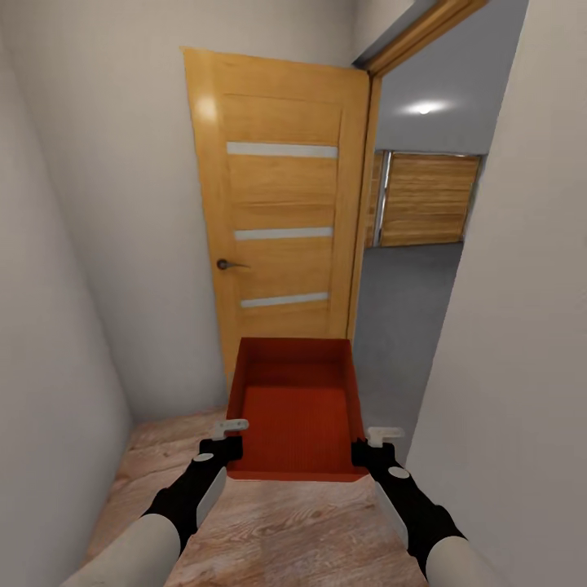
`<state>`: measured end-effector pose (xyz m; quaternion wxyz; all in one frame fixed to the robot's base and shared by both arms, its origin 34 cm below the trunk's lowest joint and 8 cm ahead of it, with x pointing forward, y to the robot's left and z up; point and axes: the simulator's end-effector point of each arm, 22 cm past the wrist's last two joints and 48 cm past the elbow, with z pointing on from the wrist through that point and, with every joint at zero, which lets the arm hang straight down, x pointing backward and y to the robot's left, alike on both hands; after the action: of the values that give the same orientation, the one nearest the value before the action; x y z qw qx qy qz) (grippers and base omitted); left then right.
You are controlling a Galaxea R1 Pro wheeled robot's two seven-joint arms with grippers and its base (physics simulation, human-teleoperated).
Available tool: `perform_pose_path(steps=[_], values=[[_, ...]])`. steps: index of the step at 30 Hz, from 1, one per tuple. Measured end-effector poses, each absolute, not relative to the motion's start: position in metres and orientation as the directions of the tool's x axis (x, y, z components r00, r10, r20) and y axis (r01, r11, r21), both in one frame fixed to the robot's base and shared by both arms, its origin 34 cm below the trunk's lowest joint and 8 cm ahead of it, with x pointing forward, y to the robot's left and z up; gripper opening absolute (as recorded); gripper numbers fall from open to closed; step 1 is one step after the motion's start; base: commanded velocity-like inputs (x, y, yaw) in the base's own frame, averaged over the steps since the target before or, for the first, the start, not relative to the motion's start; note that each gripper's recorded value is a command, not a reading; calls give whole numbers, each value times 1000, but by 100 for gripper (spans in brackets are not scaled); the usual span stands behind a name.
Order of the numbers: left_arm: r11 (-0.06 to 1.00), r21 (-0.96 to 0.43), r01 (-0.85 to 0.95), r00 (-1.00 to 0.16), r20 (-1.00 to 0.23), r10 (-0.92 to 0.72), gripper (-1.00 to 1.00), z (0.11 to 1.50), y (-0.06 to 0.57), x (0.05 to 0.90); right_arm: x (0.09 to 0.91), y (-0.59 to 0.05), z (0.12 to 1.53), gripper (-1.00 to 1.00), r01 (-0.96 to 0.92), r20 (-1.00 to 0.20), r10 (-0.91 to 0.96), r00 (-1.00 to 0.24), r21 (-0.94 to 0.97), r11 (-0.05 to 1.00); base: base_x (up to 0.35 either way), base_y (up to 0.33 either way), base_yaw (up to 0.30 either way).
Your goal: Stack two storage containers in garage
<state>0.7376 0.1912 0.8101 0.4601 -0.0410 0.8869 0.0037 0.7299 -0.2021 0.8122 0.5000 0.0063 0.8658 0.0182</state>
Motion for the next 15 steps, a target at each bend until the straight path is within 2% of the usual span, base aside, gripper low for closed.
perform_pose_path(steps=[8, 15], values=[[997, -31, -76, -573, -816, -69, -100, 810, 191, 738, 730, -202, 812, -100, -7, -866, 29, -500, 38, 999, 311, 139, -250], [997, -31, -76, -574, -816, -69, -100, 810, 191, 737, 730, -202, 812, -100, -7, -865, 29, -501, 38, 999, 312, 142, -56]])
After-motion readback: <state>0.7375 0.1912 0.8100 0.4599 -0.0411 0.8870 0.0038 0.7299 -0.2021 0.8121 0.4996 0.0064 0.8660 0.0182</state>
